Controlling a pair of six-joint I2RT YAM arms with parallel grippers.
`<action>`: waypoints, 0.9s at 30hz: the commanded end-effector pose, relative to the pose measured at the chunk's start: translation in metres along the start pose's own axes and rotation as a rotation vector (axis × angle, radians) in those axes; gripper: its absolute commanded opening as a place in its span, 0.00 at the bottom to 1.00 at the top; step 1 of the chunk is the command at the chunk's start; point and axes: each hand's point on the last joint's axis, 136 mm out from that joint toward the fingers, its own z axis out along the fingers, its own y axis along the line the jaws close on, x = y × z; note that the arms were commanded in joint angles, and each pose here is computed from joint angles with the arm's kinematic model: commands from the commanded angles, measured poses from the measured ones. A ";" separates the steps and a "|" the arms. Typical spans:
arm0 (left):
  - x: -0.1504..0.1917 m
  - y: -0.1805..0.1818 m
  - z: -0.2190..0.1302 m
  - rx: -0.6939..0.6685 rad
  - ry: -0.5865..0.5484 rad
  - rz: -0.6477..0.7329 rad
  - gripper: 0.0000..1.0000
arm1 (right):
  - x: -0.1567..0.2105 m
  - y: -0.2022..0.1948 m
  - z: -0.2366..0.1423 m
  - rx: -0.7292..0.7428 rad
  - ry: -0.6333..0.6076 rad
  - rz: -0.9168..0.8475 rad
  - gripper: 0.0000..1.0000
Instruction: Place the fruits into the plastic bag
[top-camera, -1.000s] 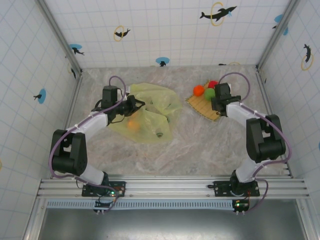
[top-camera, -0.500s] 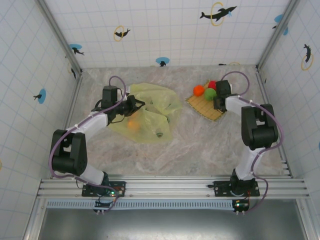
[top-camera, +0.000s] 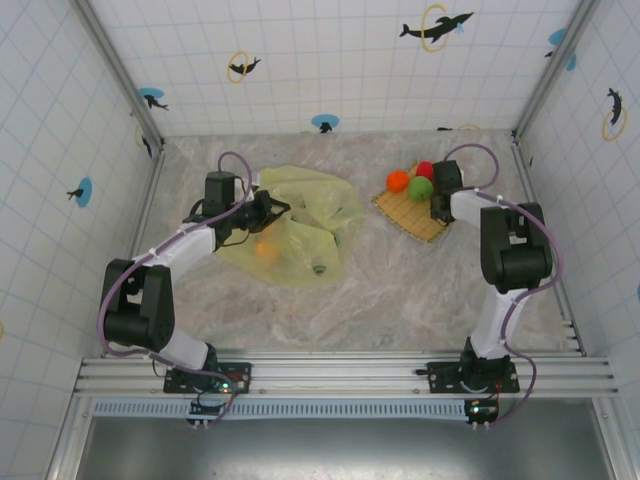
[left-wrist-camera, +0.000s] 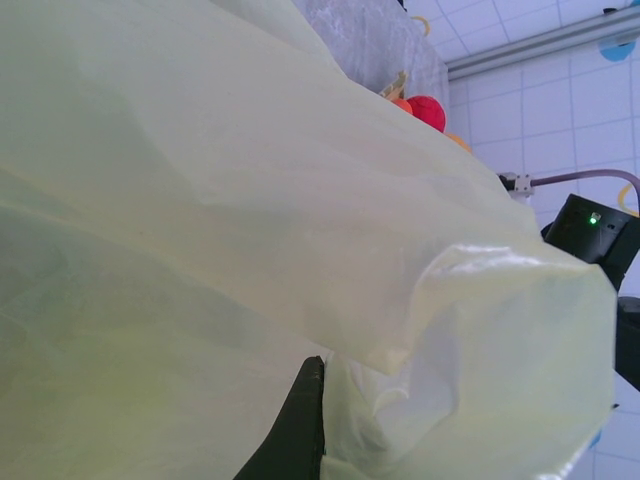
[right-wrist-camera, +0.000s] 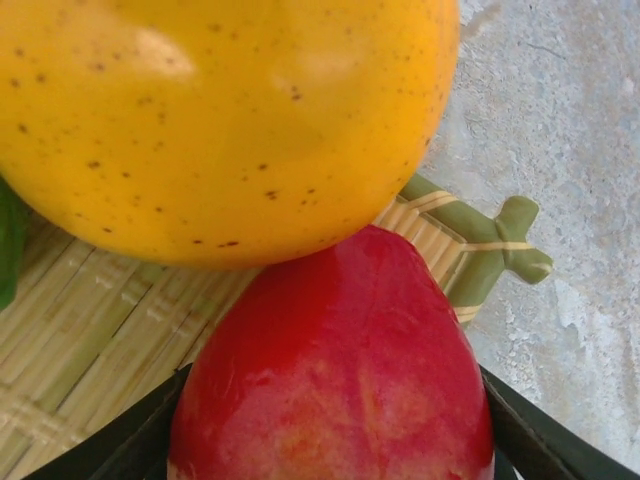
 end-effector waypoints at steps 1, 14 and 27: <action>-0.005 -0.006 -0.001 0.019 0.005 0.002 0.00 | -0.013 0.000 0.000 -0.007 -0.027 0.021 0.62; -0.005 -0.006 -0.001 0.023 0.006 -0.003 0.00 | -0.009 -0.007 -0.059 -0.064 -0.123 0.069 0.59; -0.005 -0.015 -0.003 0.059 0.004 0.005 0.00 | 0.046 0.198 -0.195 -0.858 -0.324 -0.270 0.58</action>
